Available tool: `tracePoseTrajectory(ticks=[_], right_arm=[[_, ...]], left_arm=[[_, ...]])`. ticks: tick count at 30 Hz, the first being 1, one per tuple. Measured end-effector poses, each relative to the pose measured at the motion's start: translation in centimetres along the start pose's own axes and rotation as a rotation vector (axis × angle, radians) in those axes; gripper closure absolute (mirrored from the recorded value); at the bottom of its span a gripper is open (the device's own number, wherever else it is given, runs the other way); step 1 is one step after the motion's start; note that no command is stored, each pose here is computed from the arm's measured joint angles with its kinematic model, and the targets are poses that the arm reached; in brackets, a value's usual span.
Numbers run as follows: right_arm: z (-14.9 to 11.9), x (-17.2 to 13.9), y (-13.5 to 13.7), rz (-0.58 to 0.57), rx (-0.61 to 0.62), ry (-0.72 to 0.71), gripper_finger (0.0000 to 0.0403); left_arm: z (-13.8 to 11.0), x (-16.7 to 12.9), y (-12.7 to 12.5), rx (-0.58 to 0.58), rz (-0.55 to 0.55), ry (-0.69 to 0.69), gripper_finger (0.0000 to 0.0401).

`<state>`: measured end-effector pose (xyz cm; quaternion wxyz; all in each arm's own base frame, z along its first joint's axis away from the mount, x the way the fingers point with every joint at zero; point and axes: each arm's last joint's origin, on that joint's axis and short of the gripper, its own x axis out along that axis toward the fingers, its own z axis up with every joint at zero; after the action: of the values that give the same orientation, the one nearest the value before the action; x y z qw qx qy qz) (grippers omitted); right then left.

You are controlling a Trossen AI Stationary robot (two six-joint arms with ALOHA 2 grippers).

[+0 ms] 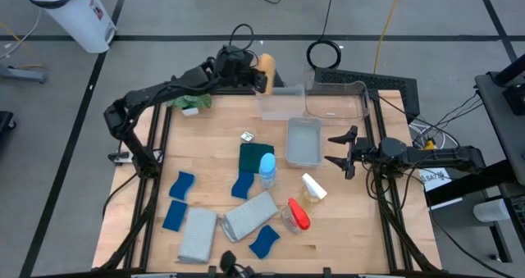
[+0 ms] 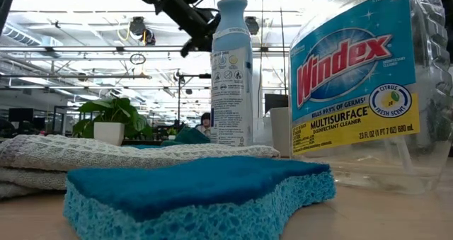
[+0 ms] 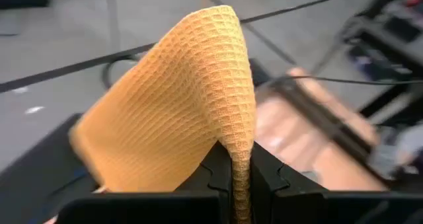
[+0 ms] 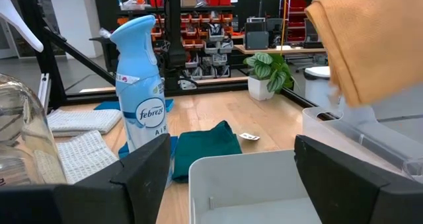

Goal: Pick & Place Kitchen Items
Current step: Put the yellow towel into the top right transparent bin

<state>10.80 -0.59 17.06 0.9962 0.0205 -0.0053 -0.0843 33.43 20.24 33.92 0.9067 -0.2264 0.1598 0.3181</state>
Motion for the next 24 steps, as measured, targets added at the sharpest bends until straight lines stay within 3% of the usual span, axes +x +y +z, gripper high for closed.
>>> tracePoseTrajectory(ticks=[3, 12, 24], right_arm=[[0.0, 0.0, 0.0, 0.0, 0.0, 0.0, 0.011], [0.0, 0.0, 0.0, 0.0, 0.0, 0.0, 0.011], [0.0, 0.0, 0.0, 0.0, 0.0, 0.0, 0.011]], left_arm=[[-0.1, -0.4, 0.1, 0.018, 0.07, 0.001, 0.0387], [-1.2, 0.2, -1.3, 0.102, 0.064, 0.027, 0.0387], [-1.6, 0.1, -1.3, 0.118, 0.132, 0.042, 0.0387]])
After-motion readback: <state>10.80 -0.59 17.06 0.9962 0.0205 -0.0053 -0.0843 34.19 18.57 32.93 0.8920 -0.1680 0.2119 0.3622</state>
